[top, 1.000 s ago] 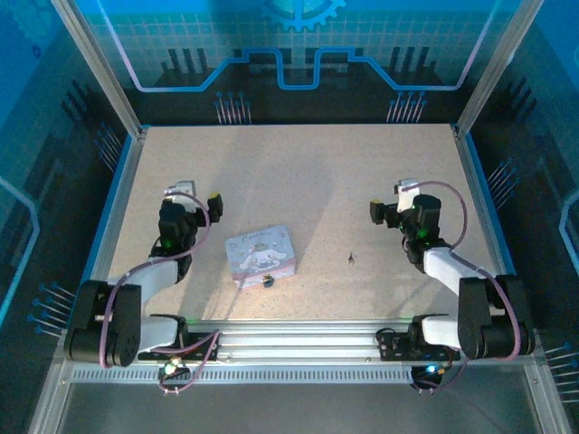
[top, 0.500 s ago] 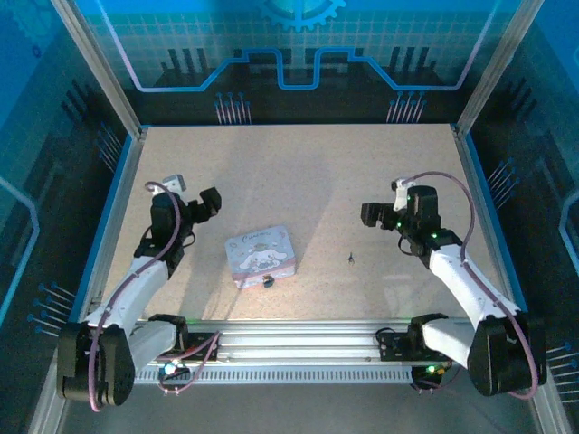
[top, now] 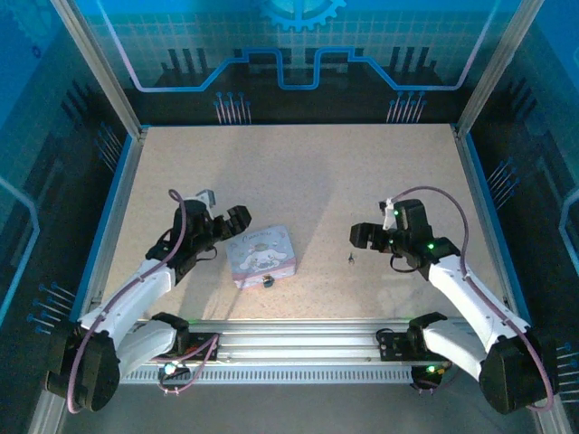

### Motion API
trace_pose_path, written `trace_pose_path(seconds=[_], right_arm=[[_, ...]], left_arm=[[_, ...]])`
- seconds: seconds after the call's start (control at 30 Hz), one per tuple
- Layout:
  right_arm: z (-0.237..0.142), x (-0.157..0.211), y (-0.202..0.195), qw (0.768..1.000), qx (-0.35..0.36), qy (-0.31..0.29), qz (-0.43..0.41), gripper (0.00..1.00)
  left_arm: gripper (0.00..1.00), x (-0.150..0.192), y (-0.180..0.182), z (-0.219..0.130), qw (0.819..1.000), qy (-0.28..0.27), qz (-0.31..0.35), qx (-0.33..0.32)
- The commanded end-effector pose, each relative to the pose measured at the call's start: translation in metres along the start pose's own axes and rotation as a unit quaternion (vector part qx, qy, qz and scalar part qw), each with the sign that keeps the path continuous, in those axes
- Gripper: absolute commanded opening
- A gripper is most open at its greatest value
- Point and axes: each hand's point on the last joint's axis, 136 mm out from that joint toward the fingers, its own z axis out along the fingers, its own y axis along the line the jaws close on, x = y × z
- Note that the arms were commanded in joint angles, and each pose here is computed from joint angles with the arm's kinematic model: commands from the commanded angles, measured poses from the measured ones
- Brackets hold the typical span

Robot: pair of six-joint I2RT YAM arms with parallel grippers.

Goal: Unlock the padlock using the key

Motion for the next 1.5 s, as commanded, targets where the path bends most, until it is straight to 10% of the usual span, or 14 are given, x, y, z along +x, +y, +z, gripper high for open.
trace_pose_path(seconds=[0.0, 0.83, 1.47], right_arm=[[0.008, 0.028, -0.002, 0.998, 0.003, 0.054, 0.02, 0.83], [0.063, 0.07, -0.014, 0.98, 0.091, 0.178, 0.015, 0.48], [0.077, 0.076, -0.014, 0.975, 0.106, 0.195, 0.008, 0.4]], left_arm=[[0.99, 0.009, -0.022, 0.0, 0.998, 0.037, -0.031, 0.033], [0.99, 0.051, -0.07, 0.022, 0.987, 0.122, -0.053, 0.09], [0.99, 0.05, -0.07, 0.022, 0.988, 0.121, -0.053, 0.085]])
